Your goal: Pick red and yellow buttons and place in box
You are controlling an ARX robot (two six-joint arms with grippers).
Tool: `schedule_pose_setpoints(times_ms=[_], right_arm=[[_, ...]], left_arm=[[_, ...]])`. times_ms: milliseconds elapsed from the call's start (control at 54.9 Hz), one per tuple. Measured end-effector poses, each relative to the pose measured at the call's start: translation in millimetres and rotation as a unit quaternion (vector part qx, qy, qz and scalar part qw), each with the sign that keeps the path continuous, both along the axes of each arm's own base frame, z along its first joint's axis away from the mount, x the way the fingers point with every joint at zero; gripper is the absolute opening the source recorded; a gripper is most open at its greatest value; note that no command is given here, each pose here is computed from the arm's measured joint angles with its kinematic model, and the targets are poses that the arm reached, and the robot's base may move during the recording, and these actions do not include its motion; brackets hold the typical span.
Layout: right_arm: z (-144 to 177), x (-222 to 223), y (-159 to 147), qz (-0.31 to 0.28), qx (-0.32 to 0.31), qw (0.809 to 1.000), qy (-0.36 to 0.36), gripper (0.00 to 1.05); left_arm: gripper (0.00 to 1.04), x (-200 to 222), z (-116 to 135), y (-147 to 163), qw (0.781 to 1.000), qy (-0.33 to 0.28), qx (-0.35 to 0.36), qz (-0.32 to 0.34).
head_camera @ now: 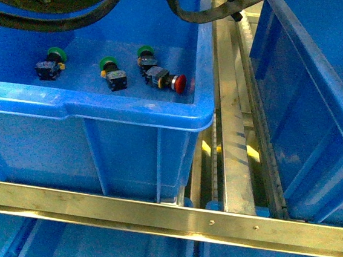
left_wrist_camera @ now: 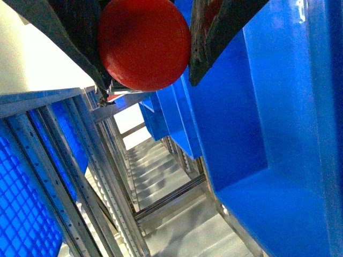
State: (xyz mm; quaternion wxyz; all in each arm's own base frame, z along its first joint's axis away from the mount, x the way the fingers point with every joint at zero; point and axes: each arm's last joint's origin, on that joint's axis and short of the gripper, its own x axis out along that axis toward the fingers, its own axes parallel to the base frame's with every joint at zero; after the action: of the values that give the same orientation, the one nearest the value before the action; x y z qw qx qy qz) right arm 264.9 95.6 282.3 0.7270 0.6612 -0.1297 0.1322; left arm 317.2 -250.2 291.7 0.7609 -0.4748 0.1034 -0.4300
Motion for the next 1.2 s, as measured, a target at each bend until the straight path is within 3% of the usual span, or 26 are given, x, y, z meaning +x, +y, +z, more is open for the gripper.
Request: schedule_pose_setpoints(times_ms=[492,620,838,984,1203], right_arm=[[-7,5,-21,-0.003,0.002,1.000,0.011,0.32],[-7,4,-28,-0.010,0.002,1.000,0.011,0.32],[-10,4,-33,-0.021,0.001,1.000,0.015,0.31],[-12,4,-34,-0.024,-0.001,1.000,0.020,0.31],[-15,5,-30,-0.029,-0.028,0.998,0.039,0.31]], left_arm=[[0.33,8,-3,-12,1.000,0.008,0.002,0.005],[0.61,11,0,-11,0.998,-0.013,0.012,0.063],[0.99,12,1,-9,0.996,-0.020,0.016,0.081],[0.97,11,11,4,0.993,-0.034,0.011,0.111],[0.97,-14,37,48,0.982,-0.075,0.023,0.171]])
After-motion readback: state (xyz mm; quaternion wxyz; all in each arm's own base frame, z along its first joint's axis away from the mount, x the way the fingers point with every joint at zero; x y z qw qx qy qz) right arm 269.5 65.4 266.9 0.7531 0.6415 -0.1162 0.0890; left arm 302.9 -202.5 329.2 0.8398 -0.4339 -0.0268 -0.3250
